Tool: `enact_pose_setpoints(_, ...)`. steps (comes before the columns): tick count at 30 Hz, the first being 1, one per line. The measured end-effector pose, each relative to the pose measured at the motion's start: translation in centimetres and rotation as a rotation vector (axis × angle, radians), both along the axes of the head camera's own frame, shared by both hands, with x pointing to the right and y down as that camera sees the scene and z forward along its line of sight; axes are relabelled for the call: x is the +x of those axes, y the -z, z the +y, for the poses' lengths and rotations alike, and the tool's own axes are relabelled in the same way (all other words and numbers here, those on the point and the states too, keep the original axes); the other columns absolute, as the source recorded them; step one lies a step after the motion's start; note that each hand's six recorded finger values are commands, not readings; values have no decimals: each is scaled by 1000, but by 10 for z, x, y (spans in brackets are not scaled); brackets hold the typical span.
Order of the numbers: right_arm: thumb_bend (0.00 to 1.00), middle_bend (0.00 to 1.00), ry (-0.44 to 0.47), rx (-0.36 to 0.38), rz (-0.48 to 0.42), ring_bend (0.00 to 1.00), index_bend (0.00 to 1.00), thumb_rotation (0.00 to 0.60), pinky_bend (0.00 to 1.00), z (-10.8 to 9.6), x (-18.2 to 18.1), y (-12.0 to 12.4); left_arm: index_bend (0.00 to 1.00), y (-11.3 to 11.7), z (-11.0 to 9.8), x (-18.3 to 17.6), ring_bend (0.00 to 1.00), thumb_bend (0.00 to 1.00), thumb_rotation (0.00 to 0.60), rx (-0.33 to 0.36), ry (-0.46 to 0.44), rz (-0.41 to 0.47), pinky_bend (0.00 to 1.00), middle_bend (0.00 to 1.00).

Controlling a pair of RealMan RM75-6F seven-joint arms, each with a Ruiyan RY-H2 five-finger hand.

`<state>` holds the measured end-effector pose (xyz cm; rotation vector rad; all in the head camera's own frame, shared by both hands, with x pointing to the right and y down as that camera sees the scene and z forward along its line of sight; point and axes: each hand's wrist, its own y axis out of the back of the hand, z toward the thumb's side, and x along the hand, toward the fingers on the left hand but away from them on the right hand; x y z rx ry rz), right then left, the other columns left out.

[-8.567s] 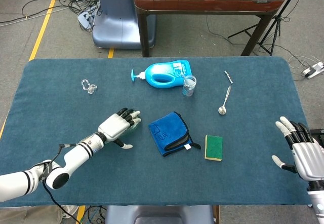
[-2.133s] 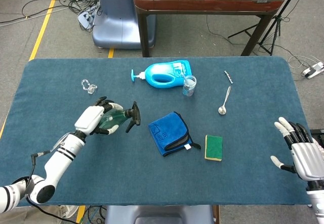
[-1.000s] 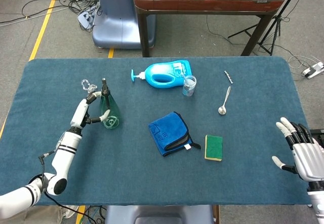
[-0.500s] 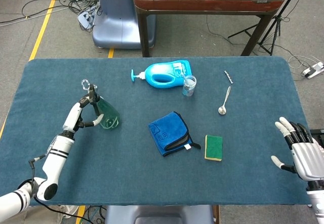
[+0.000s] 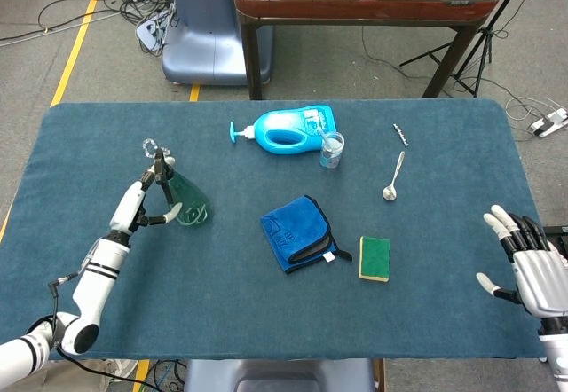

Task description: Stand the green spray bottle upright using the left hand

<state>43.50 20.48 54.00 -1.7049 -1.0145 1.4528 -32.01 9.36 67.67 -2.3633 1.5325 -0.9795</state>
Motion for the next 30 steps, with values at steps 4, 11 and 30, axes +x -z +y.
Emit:
enact_pose_setpoints(4, 199, 56, 0, -2, -2, 0, 93, 600, 0, 0, 0, -1, 4, 1, 1, 0, 0, 342, 600, -8, -9, -5, 0, 25)
enact_pose_setpoints(11, 200, 56, 2, -1, -5, 0, 93, 600, 0, -1, 0, -2, 0, 3, 4, -6, 0, 342, 600, -28, -7, -10, 0, 9)
enact_pose_setpoints(30, 199, 56, 0, -13, -3, 0, 93, 600, 0, -4, 2, -6, 45, 34, 23, -71, 0, 342, 600, -30, 19, -200, 0, 9)
